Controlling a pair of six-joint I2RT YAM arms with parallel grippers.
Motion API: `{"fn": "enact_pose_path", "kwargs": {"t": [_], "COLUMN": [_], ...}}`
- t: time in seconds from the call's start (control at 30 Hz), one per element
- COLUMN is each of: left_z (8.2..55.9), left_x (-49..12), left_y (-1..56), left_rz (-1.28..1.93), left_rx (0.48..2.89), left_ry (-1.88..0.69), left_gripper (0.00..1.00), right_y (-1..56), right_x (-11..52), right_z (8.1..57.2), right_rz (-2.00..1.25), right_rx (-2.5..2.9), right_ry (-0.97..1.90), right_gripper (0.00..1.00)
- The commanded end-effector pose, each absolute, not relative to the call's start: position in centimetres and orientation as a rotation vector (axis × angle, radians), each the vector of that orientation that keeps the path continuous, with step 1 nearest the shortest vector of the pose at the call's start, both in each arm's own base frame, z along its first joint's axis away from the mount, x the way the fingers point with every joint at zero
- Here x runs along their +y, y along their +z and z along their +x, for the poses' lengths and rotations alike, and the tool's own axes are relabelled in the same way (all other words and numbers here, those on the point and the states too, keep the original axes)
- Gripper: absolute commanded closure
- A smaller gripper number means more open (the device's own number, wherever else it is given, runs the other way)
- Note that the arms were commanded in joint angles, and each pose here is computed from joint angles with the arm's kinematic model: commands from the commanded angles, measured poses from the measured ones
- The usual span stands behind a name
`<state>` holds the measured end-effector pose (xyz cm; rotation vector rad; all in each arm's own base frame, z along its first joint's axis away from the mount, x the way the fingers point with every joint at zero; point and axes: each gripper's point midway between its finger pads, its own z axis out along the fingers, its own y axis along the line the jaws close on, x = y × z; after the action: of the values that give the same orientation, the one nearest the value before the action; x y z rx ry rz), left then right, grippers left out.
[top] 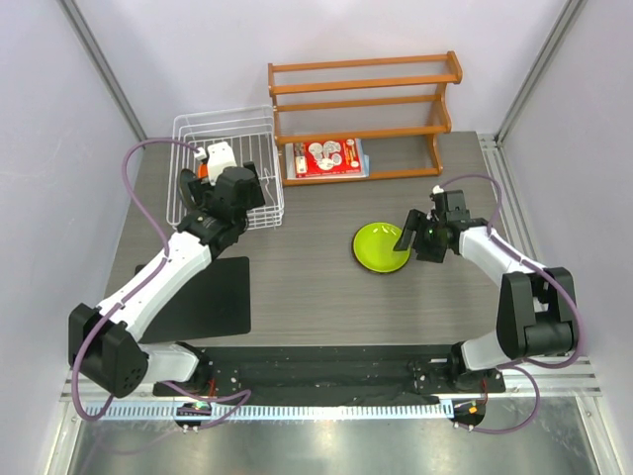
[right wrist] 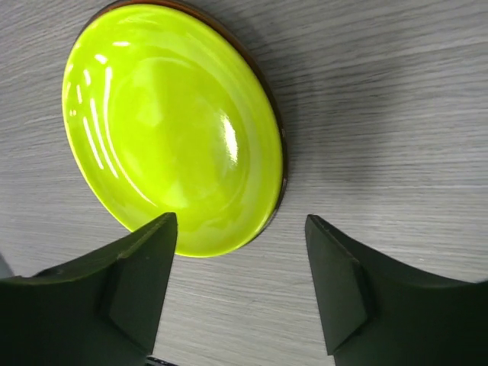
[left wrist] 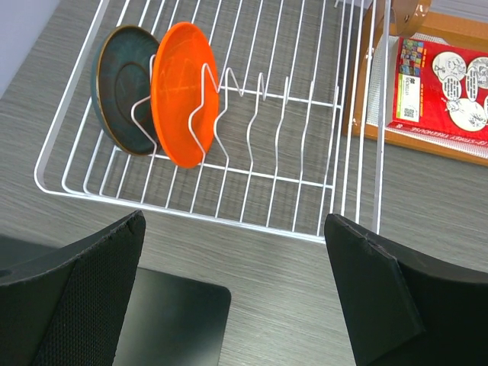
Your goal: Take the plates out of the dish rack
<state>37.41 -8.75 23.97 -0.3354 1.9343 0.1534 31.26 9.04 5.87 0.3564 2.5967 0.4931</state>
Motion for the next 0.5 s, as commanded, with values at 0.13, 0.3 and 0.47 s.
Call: {"fn": "enact_pose_path", "kwargs": {"t": [0.13, 0.3, 0.47], "left_z": [38.5, 40.5, 43.5], "left_x": [-7.7, -4.5, -2.0], "left_y": [24.4, 22.6, 20.2], "left_rz": [-0.375, -0.487, -0.502], "left_rx": [1.909, 1.939, 1.953], "left_ry": [0.202, 0.228, 0.265], "left_gripper": [0.01, 0.01, 0.01], "right_y": [10.9, 13.5, 13.9], "right_x": [6.6, 6.9, 6.8], "right_z": [32.8, 33.2, 33.3], "right_rz": [0.320, 0.314, 0.298], "right_rx": [2.489, 2.383, 2.373], "right_ry": [0.310, 0.351, 0.346], "right_gripper": [0.24, 0.22, 0.22]}}
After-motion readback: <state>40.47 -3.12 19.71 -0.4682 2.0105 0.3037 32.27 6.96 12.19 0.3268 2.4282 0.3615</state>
